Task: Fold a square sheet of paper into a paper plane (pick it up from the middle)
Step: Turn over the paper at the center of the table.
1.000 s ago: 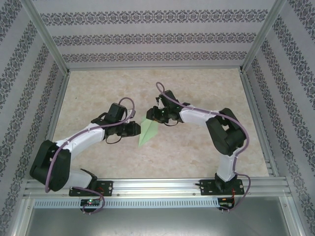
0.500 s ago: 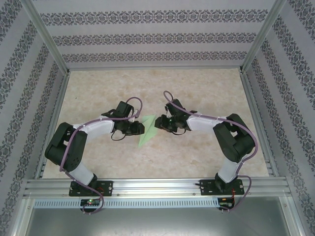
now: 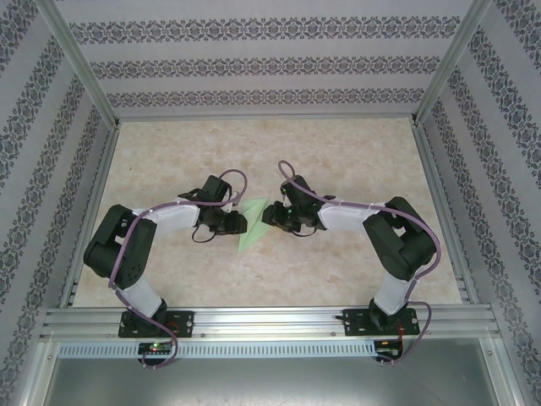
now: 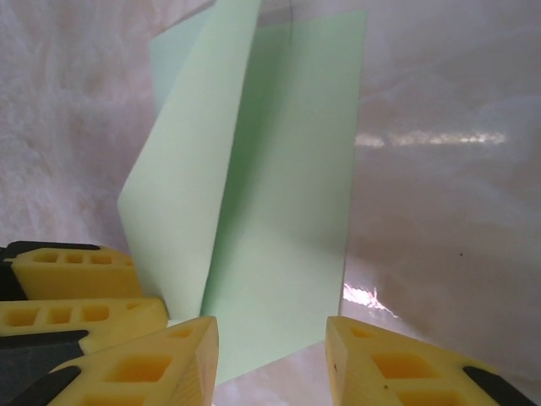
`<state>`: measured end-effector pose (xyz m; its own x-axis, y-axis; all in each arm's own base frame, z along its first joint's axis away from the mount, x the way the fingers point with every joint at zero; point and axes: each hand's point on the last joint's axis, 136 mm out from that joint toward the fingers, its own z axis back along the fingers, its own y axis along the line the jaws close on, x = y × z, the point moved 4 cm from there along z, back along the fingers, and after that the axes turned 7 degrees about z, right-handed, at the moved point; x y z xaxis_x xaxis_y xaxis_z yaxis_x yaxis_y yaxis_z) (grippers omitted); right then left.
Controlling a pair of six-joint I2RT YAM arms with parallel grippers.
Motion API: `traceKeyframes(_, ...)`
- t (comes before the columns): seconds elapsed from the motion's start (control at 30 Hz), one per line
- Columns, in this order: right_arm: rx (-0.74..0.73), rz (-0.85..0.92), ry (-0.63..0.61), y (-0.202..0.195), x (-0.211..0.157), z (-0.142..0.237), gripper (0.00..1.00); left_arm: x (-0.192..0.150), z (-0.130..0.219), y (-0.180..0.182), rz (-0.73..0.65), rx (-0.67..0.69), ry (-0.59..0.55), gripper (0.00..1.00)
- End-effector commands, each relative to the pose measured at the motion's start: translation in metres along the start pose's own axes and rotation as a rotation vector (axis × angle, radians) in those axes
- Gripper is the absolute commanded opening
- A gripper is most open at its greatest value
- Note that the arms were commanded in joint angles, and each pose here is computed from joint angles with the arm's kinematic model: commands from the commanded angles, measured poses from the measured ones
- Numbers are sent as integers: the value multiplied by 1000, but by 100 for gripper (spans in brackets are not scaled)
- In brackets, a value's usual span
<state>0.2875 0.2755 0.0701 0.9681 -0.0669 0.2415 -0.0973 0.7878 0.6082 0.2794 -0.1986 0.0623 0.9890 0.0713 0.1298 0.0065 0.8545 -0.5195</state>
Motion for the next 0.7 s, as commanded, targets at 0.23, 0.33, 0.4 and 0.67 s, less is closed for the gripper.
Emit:
traceKeyframes(0.23,3,-20,-14,-3,-8,-8,39,-14,-6,11,-2,37,40,31)
traceKeyframes(0.33,3,-23,-19,-3,-8,-8,39,-18,-8,15,7,42,46,30)
traceKeyframes(0.4,5,-30,-16,-3,-9,-8,39,-19,-9,15,9,32,43,30)
traceKeyframes(0.67,14,-62,-36,-4,-7,-9,39,-23,-14,16,15,27,72,30)
